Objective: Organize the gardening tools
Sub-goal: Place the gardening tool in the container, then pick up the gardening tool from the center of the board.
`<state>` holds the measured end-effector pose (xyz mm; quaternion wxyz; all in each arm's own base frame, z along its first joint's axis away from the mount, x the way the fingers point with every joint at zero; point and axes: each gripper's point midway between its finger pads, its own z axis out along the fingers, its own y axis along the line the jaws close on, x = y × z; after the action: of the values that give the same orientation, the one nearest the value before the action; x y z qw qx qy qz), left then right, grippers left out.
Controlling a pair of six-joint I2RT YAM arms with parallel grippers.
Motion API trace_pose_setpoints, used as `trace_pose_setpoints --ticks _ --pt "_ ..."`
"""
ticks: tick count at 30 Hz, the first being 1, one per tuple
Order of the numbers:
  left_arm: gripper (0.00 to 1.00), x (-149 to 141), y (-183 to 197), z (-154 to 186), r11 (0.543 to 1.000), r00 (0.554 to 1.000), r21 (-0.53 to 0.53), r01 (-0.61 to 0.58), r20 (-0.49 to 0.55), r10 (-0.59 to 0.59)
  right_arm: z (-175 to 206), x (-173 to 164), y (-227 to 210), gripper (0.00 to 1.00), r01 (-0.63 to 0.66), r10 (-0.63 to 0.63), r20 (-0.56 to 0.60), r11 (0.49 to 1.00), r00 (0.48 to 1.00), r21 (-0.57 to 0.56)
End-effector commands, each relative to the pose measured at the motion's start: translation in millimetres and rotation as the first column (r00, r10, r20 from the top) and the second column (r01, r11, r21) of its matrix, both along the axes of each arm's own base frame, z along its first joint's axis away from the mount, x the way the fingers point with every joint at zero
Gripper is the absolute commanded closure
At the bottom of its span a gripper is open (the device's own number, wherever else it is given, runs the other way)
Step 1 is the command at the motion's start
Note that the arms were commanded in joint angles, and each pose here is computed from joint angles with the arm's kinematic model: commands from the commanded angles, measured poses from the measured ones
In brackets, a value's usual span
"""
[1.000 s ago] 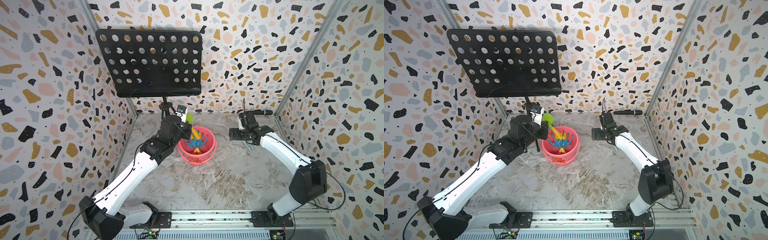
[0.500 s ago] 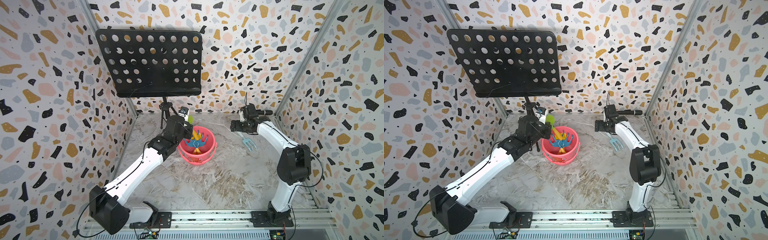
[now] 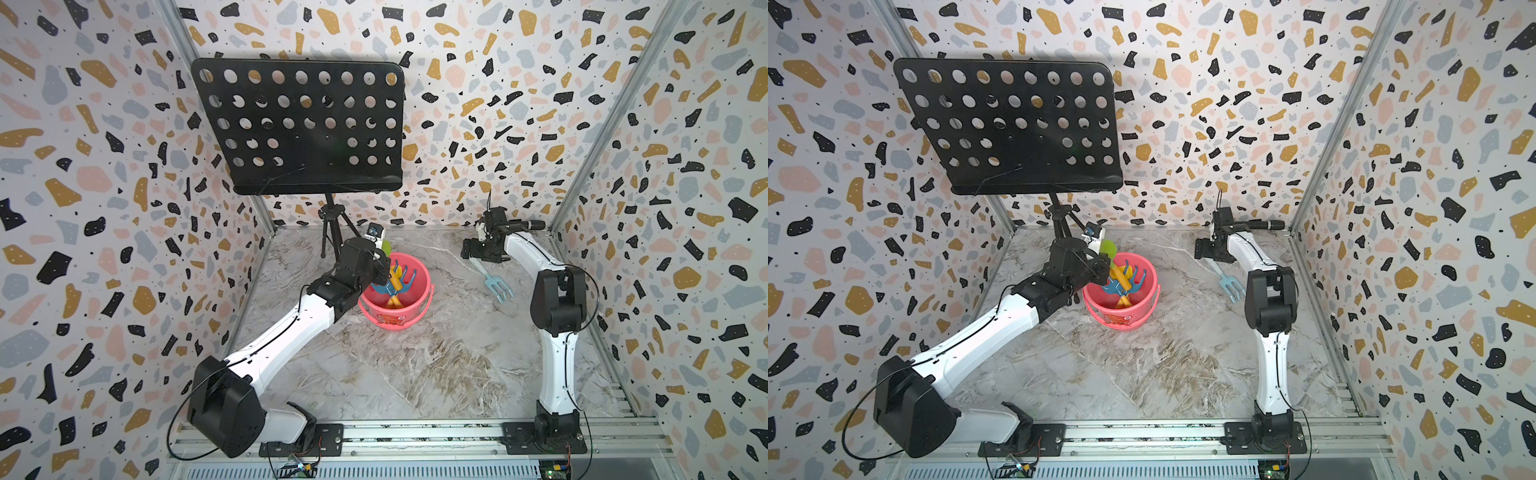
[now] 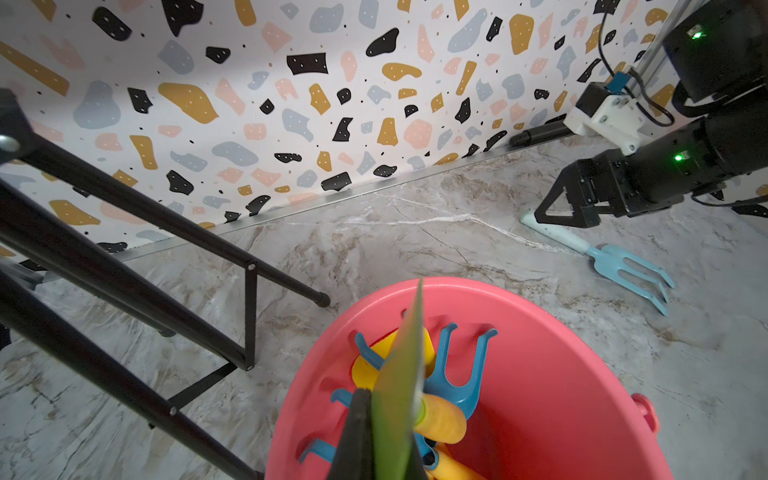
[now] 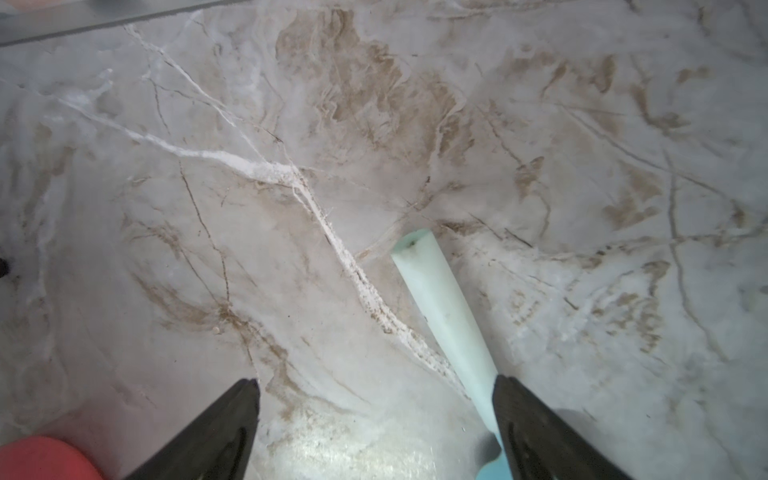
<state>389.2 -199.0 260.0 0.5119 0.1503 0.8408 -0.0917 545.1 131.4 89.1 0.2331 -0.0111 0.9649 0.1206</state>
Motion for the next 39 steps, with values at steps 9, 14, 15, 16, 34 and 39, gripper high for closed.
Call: trace_pose_setpoints --ticks 9,14,15,16,34,39 --pt "0.88 -1 -22 -28 0.993 0.995 -0.082 0.083 -0.057 -0.087 -12 6 -16 0.07 -0.004 0.002 -0.027 0.997 1.0 -0.082" --pt "0.67 -1 -23 -36 0.993 0.993 -0.084 0.083 -0.081 -0.089 -22 12 -17 0.07 -0.02 0.016 -0.037 0.996 0.999 -0.093" --pt "0.63 -2 -22 -36 0.993 0.993 -0.085 0.078 -0.082 -0.085 -23 13 -16 0.07 -0.022 0.019 -0.038 0.996 0.999 -0.092" --pt "0.6 -2 -21 -34 0.994 0.994 -0.085 0.074 -0.079 -0.081 -25 14 -15 0.07 -0.024 0.02 -0.04 0.996 0.999 -0.089" --pt "0.09 -24 16 24 0.993 0.999 -0.113 -0.045 0.005 0.046 -39 -9 22 0.19 -0.041 0.06 -0.134 0.989 0.989 0.139" --pt "0.04 -33 25 32 0.989 0.997 -0.13 -0.072 0.0 0.073 -31 -28 39 0.24 -0.053 0.084 -0.137 0.975 0.987 0.215"
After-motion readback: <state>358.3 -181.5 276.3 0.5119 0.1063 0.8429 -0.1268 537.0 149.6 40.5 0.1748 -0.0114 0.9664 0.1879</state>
